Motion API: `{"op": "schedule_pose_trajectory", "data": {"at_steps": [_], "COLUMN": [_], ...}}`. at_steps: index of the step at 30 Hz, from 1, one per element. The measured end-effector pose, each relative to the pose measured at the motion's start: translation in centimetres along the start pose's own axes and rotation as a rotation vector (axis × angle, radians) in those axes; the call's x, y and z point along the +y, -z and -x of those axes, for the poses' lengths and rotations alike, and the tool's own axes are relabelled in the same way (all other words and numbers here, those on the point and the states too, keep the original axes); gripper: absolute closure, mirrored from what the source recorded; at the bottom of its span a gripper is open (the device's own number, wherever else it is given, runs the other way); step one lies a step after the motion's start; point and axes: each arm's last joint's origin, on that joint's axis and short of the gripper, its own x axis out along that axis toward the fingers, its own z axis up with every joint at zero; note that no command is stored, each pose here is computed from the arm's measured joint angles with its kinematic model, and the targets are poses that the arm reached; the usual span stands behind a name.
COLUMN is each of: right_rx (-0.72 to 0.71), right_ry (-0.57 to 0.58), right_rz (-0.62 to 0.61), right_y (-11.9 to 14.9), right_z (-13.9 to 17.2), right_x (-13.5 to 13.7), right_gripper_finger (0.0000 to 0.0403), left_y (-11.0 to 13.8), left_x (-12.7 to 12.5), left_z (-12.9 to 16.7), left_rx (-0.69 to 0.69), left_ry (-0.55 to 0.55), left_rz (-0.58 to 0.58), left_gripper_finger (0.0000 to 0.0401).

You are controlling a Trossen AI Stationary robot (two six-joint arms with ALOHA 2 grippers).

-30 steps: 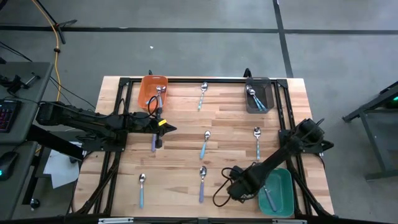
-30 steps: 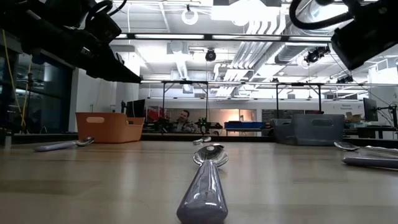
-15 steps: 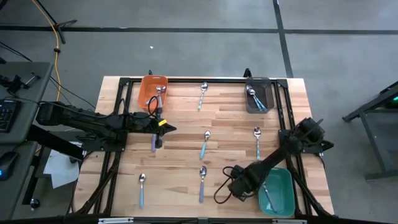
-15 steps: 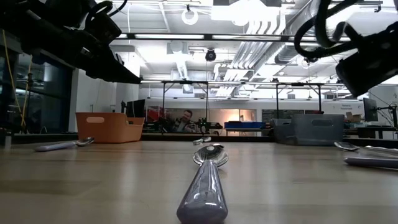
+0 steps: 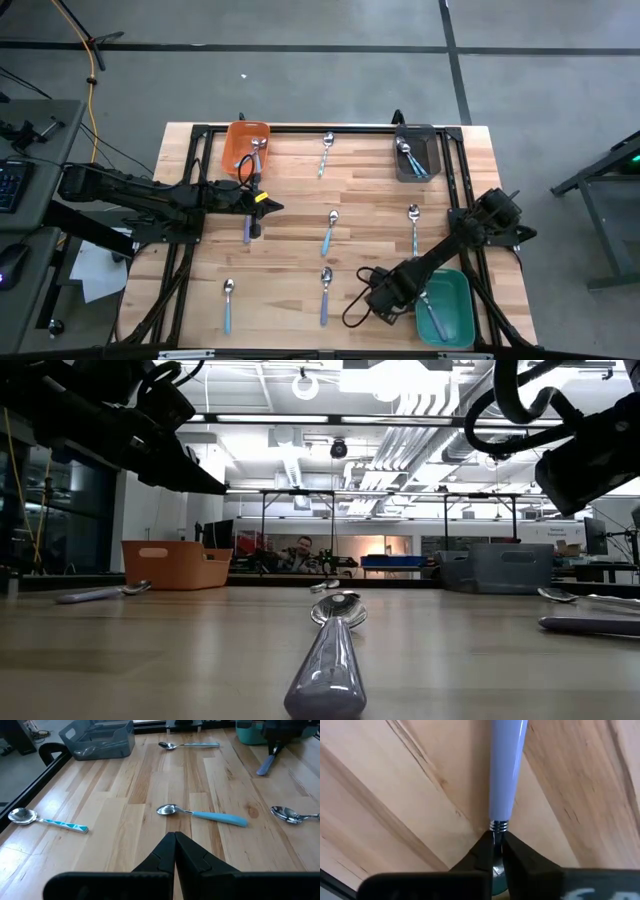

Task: Sort silverware by color (type)
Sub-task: Put the purple spoon into the green bin

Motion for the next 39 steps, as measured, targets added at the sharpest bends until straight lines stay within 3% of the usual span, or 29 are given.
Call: {"op": "schedule_pose_trajectory", "data": {"at_steps": [10,22,29,39], "right_rx": [-0.1,-0.057,0.066,0.269], "right_ry": [-0.024,0.032,0.122,0.238], "right_rz": [0.076,0.059,-0.102,-0.303], "right_y": [-0.6,0.4,4.0,7.9], "right_z": [2.1,6.1,9.6,7.5], "right_x": [1.8,3.1,3.8,3.3], "right_gripper_finger": [0.0401,0.0402,0.0403,0.0403], "left_y": [0.0,0.0,0.0,0.0], "left_x": [0.0,0.0,0.0,0.0], "left_z": [0.0,0.0,0.0,0.0], "left_rx": [0.0,0.0,0.0,0.0], "left_ry": [0.0,0.0,0.0,0.0], "left_rz": [0.0,-0.003,-0.002,0.001], "left_gripper_finger": [0.0401,0.0401,0.0401,0.0401]}}
